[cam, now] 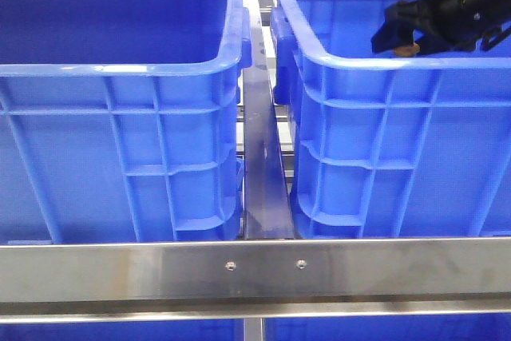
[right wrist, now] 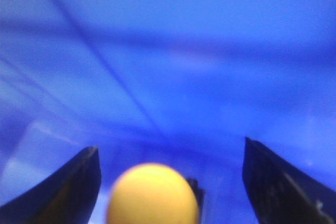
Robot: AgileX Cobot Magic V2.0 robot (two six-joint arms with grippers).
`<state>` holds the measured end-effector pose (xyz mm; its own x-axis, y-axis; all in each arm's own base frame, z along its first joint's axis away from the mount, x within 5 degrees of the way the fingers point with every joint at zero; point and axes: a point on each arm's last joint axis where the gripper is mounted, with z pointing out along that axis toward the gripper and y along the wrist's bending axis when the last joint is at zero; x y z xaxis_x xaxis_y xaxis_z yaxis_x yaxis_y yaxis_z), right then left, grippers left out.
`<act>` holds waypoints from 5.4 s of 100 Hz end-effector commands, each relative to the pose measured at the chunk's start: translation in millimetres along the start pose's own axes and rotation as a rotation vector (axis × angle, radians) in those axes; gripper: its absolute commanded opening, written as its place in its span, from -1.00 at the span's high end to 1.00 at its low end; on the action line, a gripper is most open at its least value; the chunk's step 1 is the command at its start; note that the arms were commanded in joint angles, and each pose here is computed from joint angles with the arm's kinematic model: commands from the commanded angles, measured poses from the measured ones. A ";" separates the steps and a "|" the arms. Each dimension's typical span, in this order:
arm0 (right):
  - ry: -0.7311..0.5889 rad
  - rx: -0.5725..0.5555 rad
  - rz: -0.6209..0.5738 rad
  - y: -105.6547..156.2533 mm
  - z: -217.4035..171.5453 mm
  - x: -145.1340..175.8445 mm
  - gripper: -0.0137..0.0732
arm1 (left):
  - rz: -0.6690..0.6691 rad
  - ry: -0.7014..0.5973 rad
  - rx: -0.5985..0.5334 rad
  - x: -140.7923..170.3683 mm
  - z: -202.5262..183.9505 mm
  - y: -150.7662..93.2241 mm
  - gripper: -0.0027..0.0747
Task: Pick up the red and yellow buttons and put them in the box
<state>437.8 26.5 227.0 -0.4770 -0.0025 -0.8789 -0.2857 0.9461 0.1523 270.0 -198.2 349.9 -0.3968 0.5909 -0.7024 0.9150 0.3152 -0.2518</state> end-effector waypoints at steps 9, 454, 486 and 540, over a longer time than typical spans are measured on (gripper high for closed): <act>-0.137 -0.035 -0.027 16.4 -46.1 -41.7 -0.65 | 0.038 -0.092 -0.007 -15.8 -18.7 -16.7 -0.78; -0.439 -0.144 -0.148 118.0 -300.6 81.8 0.84 | -0.507 -0.097 -0.713 5.2 -45.8 86.7 0.58; -0.439 -0.144 -0.148 118.0 -300.6 81.8 0.84 | -0.313 -0.207 -0.423 -19.3 -57.4 34.6 0.58; -0.439 -0.144 -0.148 118.0 -300.6 81.8 0.84 | -0.121 -0.148 -0.150 -36.7 -19.3 -23.0 0.58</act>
<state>115.8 40.2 298.7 -0.0655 -0.0005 -0.9979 -0.4431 0.8960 0.0287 277.4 -207.5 365.4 -0.5281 0.4939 -0.6908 0.8131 0.5287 -0.2436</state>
